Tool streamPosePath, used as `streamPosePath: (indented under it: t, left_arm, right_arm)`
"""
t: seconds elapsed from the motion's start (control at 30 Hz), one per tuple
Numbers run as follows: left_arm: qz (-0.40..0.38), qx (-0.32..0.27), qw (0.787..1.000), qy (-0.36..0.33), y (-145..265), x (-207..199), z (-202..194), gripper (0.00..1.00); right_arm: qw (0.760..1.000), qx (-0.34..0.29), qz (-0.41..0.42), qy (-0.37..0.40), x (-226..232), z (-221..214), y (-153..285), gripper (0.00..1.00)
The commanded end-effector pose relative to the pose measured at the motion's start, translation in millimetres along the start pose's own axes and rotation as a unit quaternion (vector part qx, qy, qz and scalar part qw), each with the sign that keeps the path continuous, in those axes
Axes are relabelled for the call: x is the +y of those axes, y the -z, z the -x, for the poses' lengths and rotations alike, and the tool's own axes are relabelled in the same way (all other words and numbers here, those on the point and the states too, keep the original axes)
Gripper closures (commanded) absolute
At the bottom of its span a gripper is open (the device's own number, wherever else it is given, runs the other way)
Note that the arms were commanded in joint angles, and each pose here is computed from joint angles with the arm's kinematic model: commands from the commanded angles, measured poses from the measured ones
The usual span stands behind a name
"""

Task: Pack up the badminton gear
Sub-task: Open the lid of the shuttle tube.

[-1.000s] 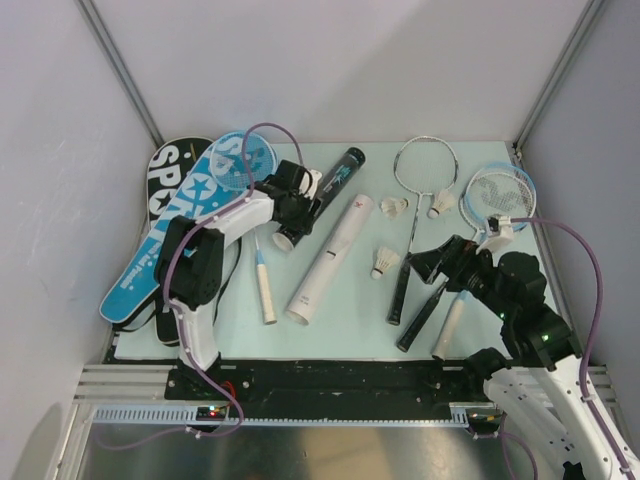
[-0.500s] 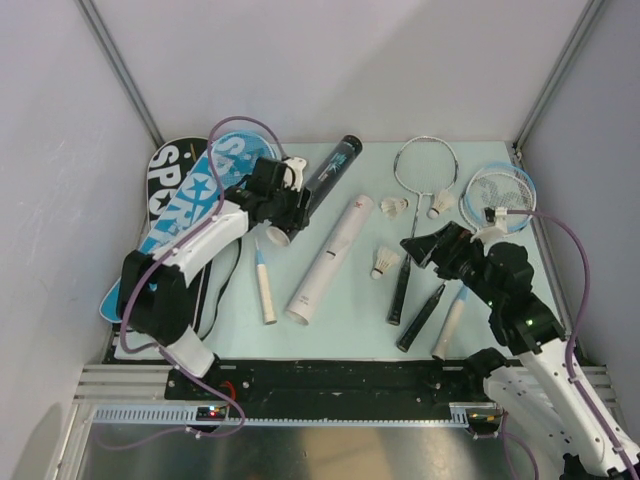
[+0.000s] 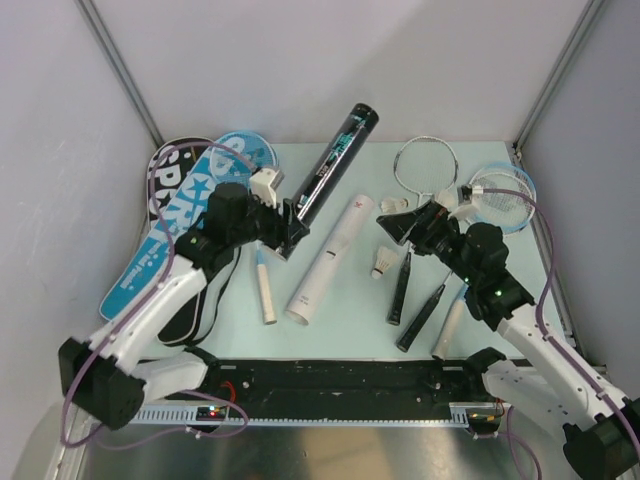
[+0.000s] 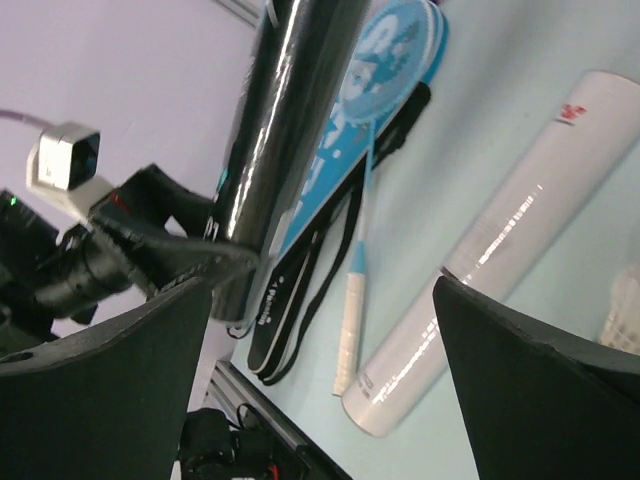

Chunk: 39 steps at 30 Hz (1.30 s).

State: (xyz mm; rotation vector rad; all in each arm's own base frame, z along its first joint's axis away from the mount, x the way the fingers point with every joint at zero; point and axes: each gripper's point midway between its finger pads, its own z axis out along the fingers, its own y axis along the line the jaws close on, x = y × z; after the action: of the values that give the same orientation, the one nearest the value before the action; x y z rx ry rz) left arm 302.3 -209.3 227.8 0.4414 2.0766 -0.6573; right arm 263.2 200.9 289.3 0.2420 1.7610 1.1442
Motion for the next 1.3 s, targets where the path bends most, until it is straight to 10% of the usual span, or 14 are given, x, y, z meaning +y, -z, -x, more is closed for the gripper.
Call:
streamPosePath:
  t: [0.0,0.6,1.0,1.27]
  left_arm:
    - [-0.135,-0.114,0.984,-0.012,40.7,-69.5,36.2,0.97]
    - [-0.321,-0.144,0.935,-0.045,97.8,-142.9,-15.8,0.9]
    - [-0.329,-0.13,0.934,-0.048,96.0,-142.2,-30.8,0.82]
    - [-0.341,-0.107,0.933,-0.046,91.1,-146.6,-31.5,0.54]
  right_arm:
    - [0.994,-0.041,0.101,0.014,48.3,18.3,-5.3,0.01]
    - [0.973,-0.116,0.194,0.045,97.3,43.9,-3.3,0.02]
    - [0.963,-0.102,0.242,0.067,115.1,38.0,4.2,0.19]
    - [0.967,-0.087,0.234,0.055,113.1,33.5,9.7,0.39]
